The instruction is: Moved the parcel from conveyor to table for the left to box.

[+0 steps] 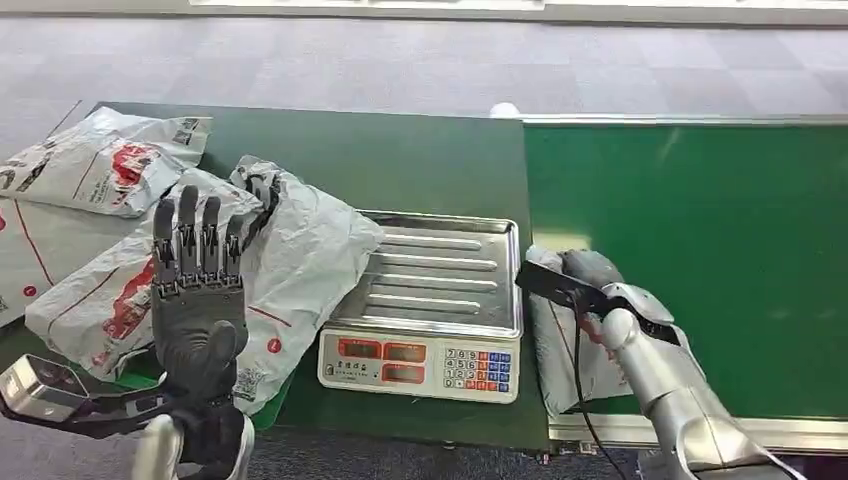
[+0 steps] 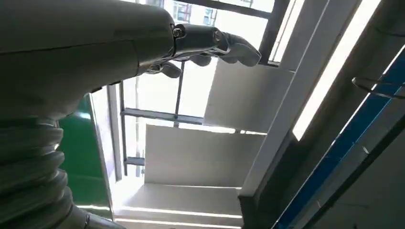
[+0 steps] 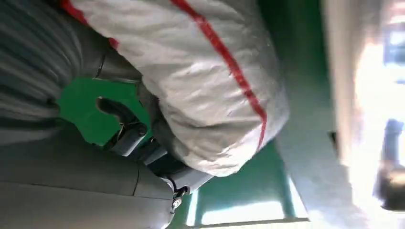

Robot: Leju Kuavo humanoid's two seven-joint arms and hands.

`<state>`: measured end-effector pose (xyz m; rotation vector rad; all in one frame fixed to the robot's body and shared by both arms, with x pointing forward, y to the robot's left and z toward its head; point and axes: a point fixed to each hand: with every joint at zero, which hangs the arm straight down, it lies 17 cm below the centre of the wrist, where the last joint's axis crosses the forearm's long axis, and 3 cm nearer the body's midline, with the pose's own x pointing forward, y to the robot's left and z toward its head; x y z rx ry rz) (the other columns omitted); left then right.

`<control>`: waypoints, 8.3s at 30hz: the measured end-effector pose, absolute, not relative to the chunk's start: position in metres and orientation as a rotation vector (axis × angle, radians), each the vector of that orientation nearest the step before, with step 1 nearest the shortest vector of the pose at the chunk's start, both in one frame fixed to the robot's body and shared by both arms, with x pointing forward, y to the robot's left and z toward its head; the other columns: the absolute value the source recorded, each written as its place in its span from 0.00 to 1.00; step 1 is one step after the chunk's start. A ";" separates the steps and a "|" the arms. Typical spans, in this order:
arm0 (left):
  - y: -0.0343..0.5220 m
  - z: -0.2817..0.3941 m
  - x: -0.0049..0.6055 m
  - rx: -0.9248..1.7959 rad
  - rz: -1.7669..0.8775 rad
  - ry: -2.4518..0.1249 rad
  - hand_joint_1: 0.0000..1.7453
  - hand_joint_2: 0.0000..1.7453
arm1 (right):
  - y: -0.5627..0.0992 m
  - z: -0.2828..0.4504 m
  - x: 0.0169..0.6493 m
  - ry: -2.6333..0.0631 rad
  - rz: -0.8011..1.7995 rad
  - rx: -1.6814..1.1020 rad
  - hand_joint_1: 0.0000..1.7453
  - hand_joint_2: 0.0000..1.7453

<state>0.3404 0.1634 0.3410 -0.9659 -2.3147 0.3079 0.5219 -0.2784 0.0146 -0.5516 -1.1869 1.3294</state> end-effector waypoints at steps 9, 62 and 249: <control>0.167 0.345 0.334 -0.962 0.307 -2.334 0.00 1.00 | -0.247 0.036 0.525 -1.267 1.403 -0.565 1.00 1.00; 0.135 0.334 0.360 -1.079 0.321 -2.243 0.00 1.00 | -0.274 0.516 0.303 -2.489 0.097 -2.139 1.00 1.00; -0.004 0.069 0.477 0.421 -2.416 -1.495 1.00 1.00 | -0.164 0.475 0.309 -2.776 0.326 -1.612 0.00 1.00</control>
